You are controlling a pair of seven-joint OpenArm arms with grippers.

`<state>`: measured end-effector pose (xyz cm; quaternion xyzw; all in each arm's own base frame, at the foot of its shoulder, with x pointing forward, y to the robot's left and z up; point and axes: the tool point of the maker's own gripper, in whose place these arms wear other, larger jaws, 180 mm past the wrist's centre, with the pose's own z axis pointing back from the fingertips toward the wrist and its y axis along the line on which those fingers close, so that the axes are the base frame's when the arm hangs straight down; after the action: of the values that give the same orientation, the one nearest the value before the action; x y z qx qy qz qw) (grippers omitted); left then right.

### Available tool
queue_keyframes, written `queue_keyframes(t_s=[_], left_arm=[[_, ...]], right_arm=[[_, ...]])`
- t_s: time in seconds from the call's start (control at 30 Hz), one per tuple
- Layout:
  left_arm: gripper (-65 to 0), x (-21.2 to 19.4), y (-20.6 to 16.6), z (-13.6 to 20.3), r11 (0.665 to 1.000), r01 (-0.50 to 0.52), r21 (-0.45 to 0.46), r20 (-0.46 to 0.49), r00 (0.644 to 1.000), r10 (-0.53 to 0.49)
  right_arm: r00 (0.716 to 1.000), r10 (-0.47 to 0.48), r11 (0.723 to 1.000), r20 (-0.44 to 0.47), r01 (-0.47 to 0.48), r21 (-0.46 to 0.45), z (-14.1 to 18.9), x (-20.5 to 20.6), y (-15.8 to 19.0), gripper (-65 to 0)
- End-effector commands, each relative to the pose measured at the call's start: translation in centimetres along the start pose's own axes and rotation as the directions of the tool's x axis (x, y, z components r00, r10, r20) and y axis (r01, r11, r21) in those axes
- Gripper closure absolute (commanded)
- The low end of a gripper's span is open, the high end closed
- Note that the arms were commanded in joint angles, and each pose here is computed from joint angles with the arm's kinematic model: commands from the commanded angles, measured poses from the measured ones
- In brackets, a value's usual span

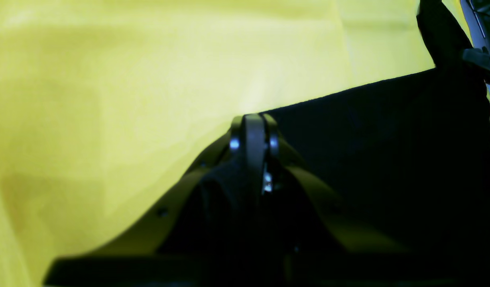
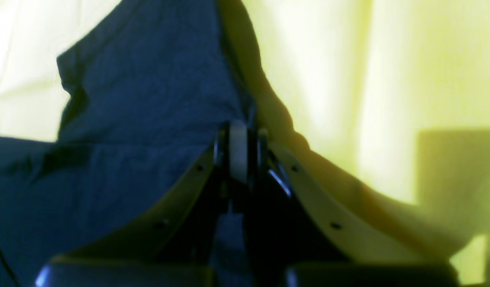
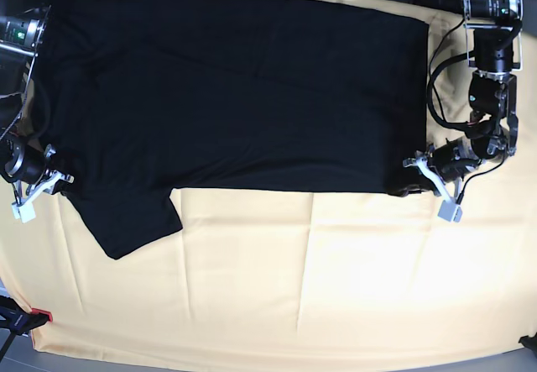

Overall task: Fold the T-shirt properly
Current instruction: 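Grasp the side edge with both grippers and fold it over the shirt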

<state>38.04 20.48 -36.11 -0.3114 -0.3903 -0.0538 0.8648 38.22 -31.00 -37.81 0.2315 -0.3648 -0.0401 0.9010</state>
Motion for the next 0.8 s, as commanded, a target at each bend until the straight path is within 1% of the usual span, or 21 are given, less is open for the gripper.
queue_keyframes(t_s=[0.0, 0.1, 0.17, 0.3, 0.4, 0.47, 0.57, 0.67, 0.77], left_arm=[[0.0, 2.5, 0.4, 0.6, 0.999, 0.048, 0.021, 0.042, 0.998, -0.049], [0.0, 4.9, 0.3, 0.5, 0.994, 0.100, 0.036, 0.079, 0.992, -0.103], [0.0, 6.7, 0.1, 0.5, 0.990, 0.133, 0.046, 0.112, 0.984, -0.137], [0.0, 10.1, -0.5, 0.4, 0.979, 0.192, 0.069, 0.193, 0.960, -0.202], [0.0, 12.0, -1.3, 0.0, 0.972, 0.222, 0.074, 0.241, 0.942, -0.233], [0.0, 13.3, -1.8, -0.1, 0.968, 0.240, 0.077, 0.274, 0.928, -0.252], [0.0, 14.9, -2.6, -0.4, 0.958, 0.273, 0.084, 0.292, 0.913, -0.285], [0.0, 16.8, -3.3, -0.2, 0.949, 0.303, 0.091, 0.317, 0.894, -0.316], [0.0, 17.7, -3.9, -0.1, 0.943, 0.324, 0.081, 0.324, 0.886, -0.332]], right_arm=[[0.997, 0.039, 0.999, 0.072, -0.037, -0.017, 1.0, 3.0, -0.3, 0.0], [0.992, 0.081, 0.996, 0.095, -0.077, -0.044, 1.0, 4.5, -0.4, 0.0], [0.989, 0.090, 0.995, 0.116, -0.086, -0.042, 1.0, 5.7, -0.1, 0.0], [0.979, 0.113, 0.993, 0.171, -0.108, -0.043, 1.2, 8.1, 0.5, 0.0], [0.968, 0.166, 0.986, 0.188, -0.156, -0.063, 1.0, 9.7, 1.0, 0.0], [0.961, 0.203, 0.979, 0.187, -0.194, -0.066, 0.5, 10.5, 1.8, 0.0], [0.948, 0.262, 0.965, 0.178, -0.255, -0.066, -0.3, 11.5, 3.0, 0.0], [0.925, 0.341, 0.940, 0.168, -0.330, -0.090, -0.7, 12.7, 3.8, 0.0], [0.915, 0.374, 0.927, 0.154, -0.363, -0.097, -0.8, 13.2, 4.1, 0.0]])
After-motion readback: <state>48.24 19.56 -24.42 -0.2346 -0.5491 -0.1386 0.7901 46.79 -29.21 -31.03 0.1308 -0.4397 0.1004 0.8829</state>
